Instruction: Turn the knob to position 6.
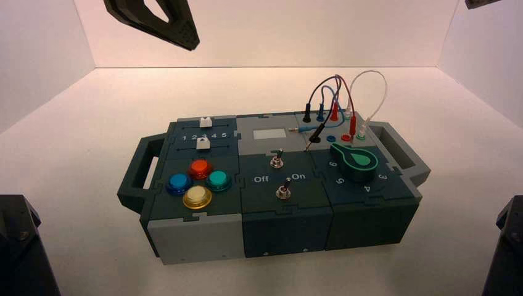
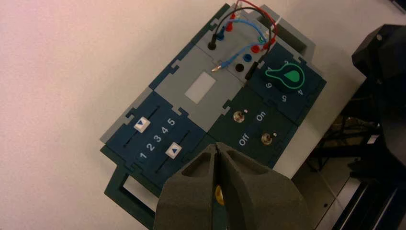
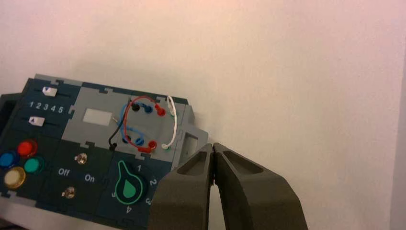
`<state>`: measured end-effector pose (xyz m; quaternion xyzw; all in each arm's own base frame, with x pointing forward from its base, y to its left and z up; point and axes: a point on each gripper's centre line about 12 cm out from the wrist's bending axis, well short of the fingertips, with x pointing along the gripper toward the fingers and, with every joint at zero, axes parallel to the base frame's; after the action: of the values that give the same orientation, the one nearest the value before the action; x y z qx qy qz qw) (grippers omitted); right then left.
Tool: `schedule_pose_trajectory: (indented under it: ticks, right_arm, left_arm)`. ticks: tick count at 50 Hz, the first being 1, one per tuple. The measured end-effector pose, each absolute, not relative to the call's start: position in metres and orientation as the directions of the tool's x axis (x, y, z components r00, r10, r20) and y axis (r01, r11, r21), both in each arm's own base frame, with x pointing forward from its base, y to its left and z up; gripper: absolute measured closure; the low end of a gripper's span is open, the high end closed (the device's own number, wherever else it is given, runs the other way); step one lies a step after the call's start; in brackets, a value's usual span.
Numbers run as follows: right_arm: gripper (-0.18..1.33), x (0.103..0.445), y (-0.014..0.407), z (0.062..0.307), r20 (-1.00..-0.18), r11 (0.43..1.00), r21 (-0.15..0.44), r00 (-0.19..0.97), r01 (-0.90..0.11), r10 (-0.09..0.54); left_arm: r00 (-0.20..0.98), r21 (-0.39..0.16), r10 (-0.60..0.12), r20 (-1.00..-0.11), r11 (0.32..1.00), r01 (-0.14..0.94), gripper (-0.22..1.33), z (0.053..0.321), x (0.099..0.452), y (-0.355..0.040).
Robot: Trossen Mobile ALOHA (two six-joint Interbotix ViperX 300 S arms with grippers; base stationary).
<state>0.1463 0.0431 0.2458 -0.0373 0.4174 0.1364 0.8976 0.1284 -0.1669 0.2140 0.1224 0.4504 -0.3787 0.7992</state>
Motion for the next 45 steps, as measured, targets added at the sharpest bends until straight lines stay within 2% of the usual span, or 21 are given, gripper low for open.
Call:
schedule_pose_trajectory:
  ticks: [10,21,45]
  right_arm:
    - [1.29,0.151,0.048,0.247,-0.800,0.954,0.051,0.559,-0.294,0.215]
    - [1.29,0.154,0.069,0.243,-0.864,0.914,0.058,0.438,-0.402,0.248]
    - [1.29,0.159,0.098,0.214,-0.953,0.846,0.060,0.223,-0.529,0.207]
  left_arm:
    - [0.304,-0.144,-0.496,-0.814,0.678,0.721,1.28,0.214,0.127,-0.168]
    - [0.306,-0.145,-0.503,-0.808,0.674,0.724,1.28,0.215,0.126,-0.168]
    - [0.308,-0.139,-0.506,-0.806,0.666,0.732,1.28,0.216,0.126,-0.168]
